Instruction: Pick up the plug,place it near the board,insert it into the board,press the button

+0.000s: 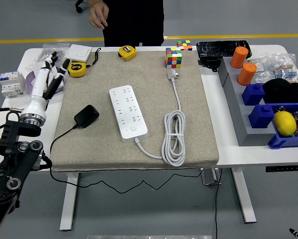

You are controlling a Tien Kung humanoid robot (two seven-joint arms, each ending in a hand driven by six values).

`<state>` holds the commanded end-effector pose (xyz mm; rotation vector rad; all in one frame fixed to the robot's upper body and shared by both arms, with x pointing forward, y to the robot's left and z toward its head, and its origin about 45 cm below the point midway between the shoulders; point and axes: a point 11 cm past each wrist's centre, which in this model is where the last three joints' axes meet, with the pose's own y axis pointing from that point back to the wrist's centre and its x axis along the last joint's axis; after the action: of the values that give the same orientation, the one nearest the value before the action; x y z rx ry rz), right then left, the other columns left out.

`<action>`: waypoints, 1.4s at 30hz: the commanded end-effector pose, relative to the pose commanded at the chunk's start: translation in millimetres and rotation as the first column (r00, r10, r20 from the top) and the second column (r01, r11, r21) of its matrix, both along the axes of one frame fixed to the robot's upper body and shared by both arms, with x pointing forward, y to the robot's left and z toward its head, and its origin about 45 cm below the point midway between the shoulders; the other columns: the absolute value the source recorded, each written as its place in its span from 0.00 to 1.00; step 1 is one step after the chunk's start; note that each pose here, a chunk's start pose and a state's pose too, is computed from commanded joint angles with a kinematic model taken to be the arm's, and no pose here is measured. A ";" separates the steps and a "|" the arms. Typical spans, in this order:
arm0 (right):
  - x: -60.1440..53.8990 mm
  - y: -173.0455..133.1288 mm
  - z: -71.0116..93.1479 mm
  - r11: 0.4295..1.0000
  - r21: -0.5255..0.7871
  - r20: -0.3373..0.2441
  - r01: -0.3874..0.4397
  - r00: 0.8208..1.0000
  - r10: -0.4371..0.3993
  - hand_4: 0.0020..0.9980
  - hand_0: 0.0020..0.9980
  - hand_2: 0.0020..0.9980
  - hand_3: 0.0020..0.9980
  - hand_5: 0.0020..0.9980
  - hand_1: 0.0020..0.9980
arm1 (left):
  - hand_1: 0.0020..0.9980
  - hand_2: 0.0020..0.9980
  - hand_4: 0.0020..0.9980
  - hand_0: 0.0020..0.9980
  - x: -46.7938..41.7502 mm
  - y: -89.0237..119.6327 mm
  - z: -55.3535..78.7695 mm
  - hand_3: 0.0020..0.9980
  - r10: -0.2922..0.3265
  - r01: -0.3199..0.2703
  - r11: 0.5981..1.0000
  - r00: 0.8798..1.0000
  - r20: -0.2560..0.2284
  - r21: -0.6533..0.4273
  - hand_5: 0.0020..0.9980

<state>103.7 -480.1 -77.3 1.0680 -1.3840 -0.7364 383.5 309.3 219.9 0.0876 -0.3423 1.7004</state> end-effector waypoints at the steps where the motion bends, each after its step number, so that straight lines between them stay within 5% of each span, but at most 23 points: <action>1: -1.0 0.6 -0.5 1.000 0.001 -0.002 0.000 1.000 0.000 1.00 1.00 0.78 0.80 0.99 0.84 | 1.00 1.00 1.00 1.00 -4.5 2.7 6.8 0.98 -0.007 0.009 0.998 0.999 0.037 -0.056 1.00; 6: -10.2 3.0 -3.7 1.000 0.005 -0.015 0.001 1.000 -0.001 1.00 1.00 0.78 0.80 0.99 0.84 | 1.00 1.00 1.00 1.00 -26.3 23.5 15.1 0.98 -0.031 0.062 0.950 0.994 0.106 -0.305 1.00; 7: -12.1 3.8 -4.5 1.000 0.006 -0.016 0.003 1.000 -0.003 1.00 1.00 0.78 0.80 0.99 0.84 | 1.00 0.88 1.00 1.00 -30.5 29.1 12.8 0.82 -0.029 0.065 0.936 0.994 0.106 -0.346 1.00; 9: -14.8 5.8 -6.1 1.000 0.008 -0.010 0.016 1.000 -0.016 1.00 1.00 0.78 0.80 0.99 0.84 | 1.00 0.88 1.00 1.00 -40.5 43.5 4.5 0.82 -0.008 0.048 0.901 0.995 0.095 -0.430 1.00; 12: -15.1 8.1 -7.3 0.999 0.002 0.030 0.051 0.998 -0.051 1.00 1.00 0.78 0.80 0.99 0.84 | 1.00 0.88 1.00 1.00 -55.4 62.9 -9.7 0.82 0.047 -0.004 0.840 0.997 0.065 -0.543 1.00; 13: -14.8 8.0 -7.2 0.998 -0.006 0.052 0.069 0.996 -0.069 1.00 1.00 0.78 0.80 0.96 0.84 | 0.82 0.74 1.00 0.82 -60.9 70.5 -15.1 0.73 0.074 -0.031 0.813 0.996 0.050 -0.582 0.98; 17: -17.2 6.0 -6.6 0.993 -0.042 0.093 0.110 0.990 -0.106 1.00 1.00 0.78 0.80 0.96 0.84 | 0.82 0.74 1.00 0.82 -78.6 100.3 -32.0 0.73 0.197 -0.157 0.699 0.980 -0.023 -0.697 0.98; 18: -18.3 4.9 -6.2 0.992 -0.054 0.096 0.110 0.990 -0.105 1.00 1.00 0.78 0.80 0.96 0.84 | 0.82 0.74 1.00 0.82 -82.8 111.0 -34.6 0.73 0.241 -0.219 0.712 0.969 -0.061 -0.667 0.98; 19: -18.9 4.4 -6.1 0.992 -0.059 0.097 0.111 0.990 -0.105 1.00 1.00 0.78 0.79 0.88 0.84 | 0.79 0.73 1.00 0.77 -85.5 118.9 -36.0 0.76 0.274 -0.265 0.719 0.958 -0.088 -0.643 0.73; 22: -18.8 3.8 -5.7 0.992 -0.067 0.099 0.110 0.990 -0.103 1.00 1.00 0.78 0.79 0.88 0.84 | 0.79 0.73 1.00 0.77 -90.2 135.0 -38.7 0.76 0.346 -0.373 0.750 0.925 -0.157 -0.547 0.73; 24: -17.6 3.8 -5.4 0.992 -0.070 0.102 0.106 0.990 -0.099 1.00 1.00 0.78 0.79 0.88 0.84 | 0.79 0.73 1.00 0.77 -90.2 138.9 -39.2 0.76 0.357 -0.402 0.774 0.915 -0.188 -0.489 0.73; 25: -16.6 3.9 -5.2 0.992 -0.071 0.104 0.105 0.990 -0.097 1.00 1.00 0.78 0.78 0.82 0.84 | 1.00 0.96 1.00 0.99 -89.8 139.7 -39.1 0.91 0.360 -0.412 0.791 0.911 -0.201 -0.453 0.71; 27: -14.3 3.9 -4.7 0.992 -0.075 0.110 0.102 0.990 -0.093 1.00 1.00 0.78 0.78 0.82 0.84 | 1.00 0.96 1.00 0.99 -88.4 139.6 -37.5 0.91 0.364 -0.419 0.821 0.907 -0.210 -0.387 0.71; 29: -13.5 3.9 -4.5 0.992 -0.076 0.111 0.100 0.990 -0.091 1.00 1.00 0.78 0.78 0.82 0.84 | 1.00 0.96 1.00 0.99 -86.0 136.5 -34.4 0.91 0.365 -0.410 0.858 0.910 -0.195 -0.308 0.71; 30: -13.4 3.9 -4.5 0.992 -0.073 0.108 0.098 0.990 -0.090 1.00 1.00 0.78 0.78 0.82 0.84 | 1.00 0.96 1.00 0.99 -83.0 130.6 -31.6 0.91 0.350 -0.385 0.886 0.921 -0.172 -0.260 0.71; 31: -13.4 3.9 -4.6 0.993 -0.071 0.106 0.098 0.990 -0.090 1.00 1.00 0.79 0.78 0.83 0.85 | 1.00 1.00 1.00 1.00 -81.2 126.3 -28.5 1.00 0.339 -0.366 0.904 0.929 -0.148 -0.220 1.00; 34: -13.5 4.0 -4.7 0.993 -0.065 0.104 0.096 0.991 -0.089 1.00 1.00 0.79 0.78 0.83 0.85 | 1.00 1.00 1.00 1.00 -75.6 110.4 -15.1 1.00 0.271 -0.272 0.909 0.961 -0.049 -0.315 1.00; 36: -14.1 4.1 -4.9 0.993 -0.064 0.101 0.095 0.991 -0.088 1.00 1.00 0.79 0.78 0.83 0.85 | 1.00 1.00 1.00 1.00 -73.5 102.5 -5.2 1.00 0.232 -0.204 0.896 0.972 0.025 -0.395 1.00; 37: -14.6 4.2 -5.1 0.994 -0.063 0.098 0.093 0.991 -0.087 1.00 1.00 0.78 0.77 0.84 0.85 | 0.87 0.87 1.00 0.88 -73.1 100.1 -1.8 0.94 0.219 -0.176 0.887 0.974 0.053 -0.427 1.00; 38: -15.1 4.6 -5.4 0.994 -0.060 0.095 0.091 0.992 -0.086 1.00 1.00 0.78 0.77 0.84 0.85 | 0.87 0.87 1.00 0.88 -72.7 97.8 0.2 0.94 0.204 -0.149 0.876 0.976 0.072 -0.459 1.00; 42: -14.2 5.2 -5.5 0.994 -0.056 0.096 0.091 0.992 -0.085 1.00 1.00 0.78 0.77 0.84 0.85 | 0.87 0.87 1.00 0.88 -72.9 90.3 -1.6 0.94 0.153 -0.063 0.794 0.983 0.098 -0.605 1.00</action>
<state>89.5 -474.9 -82.9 1.0100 -1.5317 -0.7119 310.6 399.6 218.3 -0.4980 0.1180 1.8619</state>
